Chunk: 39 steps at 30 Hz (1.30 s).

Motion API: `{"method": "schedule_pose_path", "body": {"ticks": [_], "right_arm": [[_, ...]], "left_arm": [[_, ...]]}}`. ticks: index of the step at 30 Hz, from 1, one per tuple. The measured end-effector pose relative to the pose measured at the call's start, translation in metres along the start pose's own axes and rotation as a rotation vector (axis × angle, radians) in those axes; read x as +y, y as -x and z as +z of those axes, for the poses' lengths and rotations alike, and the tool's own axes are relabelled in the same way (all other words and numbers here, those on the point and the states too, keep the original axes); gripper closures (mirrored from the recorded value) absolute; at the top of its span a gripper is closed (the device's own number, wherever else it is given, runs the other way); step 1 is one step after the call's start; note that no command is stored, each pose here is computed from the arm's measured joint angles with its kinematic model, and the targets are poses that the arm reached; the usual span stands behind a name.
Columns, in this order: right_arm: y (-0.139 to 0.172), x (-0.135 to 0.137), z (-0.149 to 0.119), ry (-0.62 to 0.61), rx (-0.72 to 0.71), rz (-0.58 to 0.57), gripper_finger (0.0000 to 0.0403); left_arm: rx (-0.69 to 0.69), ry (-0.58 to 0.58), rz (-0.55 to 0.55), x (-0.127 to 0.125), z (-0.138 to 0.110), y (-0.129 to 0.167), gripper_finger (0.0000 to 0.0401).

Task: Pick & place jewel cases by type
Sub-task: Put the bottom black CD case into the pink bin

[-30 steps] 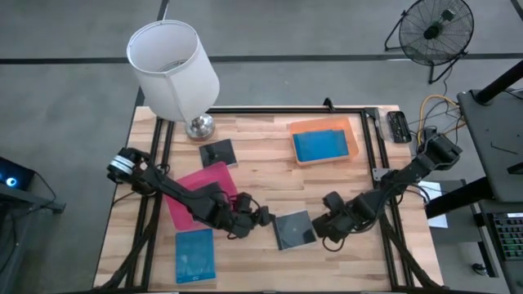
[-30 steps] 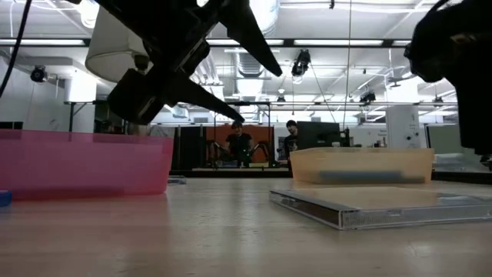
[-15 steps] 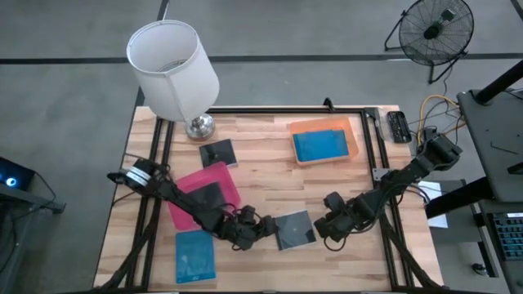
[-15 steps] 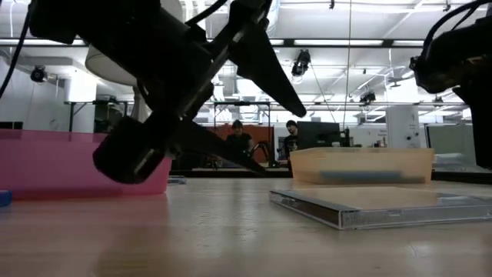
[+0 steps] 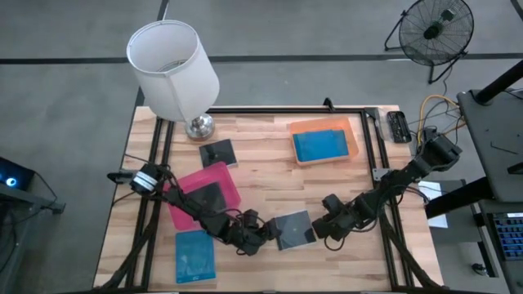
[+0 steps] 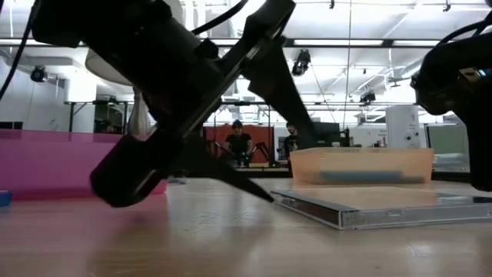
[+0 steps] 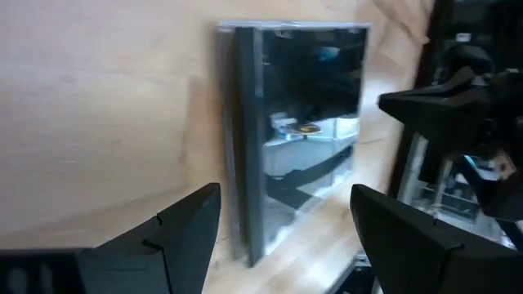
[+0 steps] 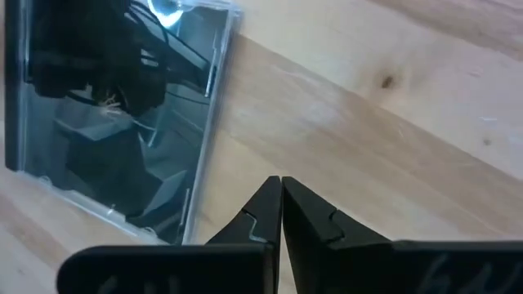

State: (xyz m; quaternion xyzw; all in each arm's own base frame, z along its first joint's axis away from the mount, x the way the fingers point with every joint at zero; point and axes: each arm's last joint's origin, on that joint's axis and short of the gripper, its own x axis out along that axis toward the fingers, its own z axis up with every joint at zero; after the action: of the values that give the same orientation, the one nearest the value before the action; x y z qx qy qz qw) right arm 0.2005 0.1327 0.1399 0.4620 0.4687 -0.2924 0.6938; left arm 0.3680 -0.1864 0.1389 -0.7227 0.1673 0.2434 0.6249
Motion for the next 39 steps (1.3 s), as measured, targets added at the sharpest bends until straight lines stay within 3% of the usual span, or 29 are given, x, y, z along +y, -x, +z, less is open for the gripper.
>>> {"method": "schedule_pose_path", "body": {"ticks": [8,23,39], "right_arm": [[-0.007,0.003,-0.002,-0.001,0.003,0.014,0.0395],[-0.026,0.03,-0.009,0.063,0.04,0.01,0.0395],[-0.027,0.035,-0.006,0.056,0.044,0.028,0.0394]], "left_arm": [[-0.014,0.002,0.044,0.007,0.0,0.001,0.0144],[-0.019,0.006,0.046,0.005,0.003,-0.001,0.0144],[-0.046,-0.011,0.013,-0.006,0.015,-0.008,0.0144]]}}
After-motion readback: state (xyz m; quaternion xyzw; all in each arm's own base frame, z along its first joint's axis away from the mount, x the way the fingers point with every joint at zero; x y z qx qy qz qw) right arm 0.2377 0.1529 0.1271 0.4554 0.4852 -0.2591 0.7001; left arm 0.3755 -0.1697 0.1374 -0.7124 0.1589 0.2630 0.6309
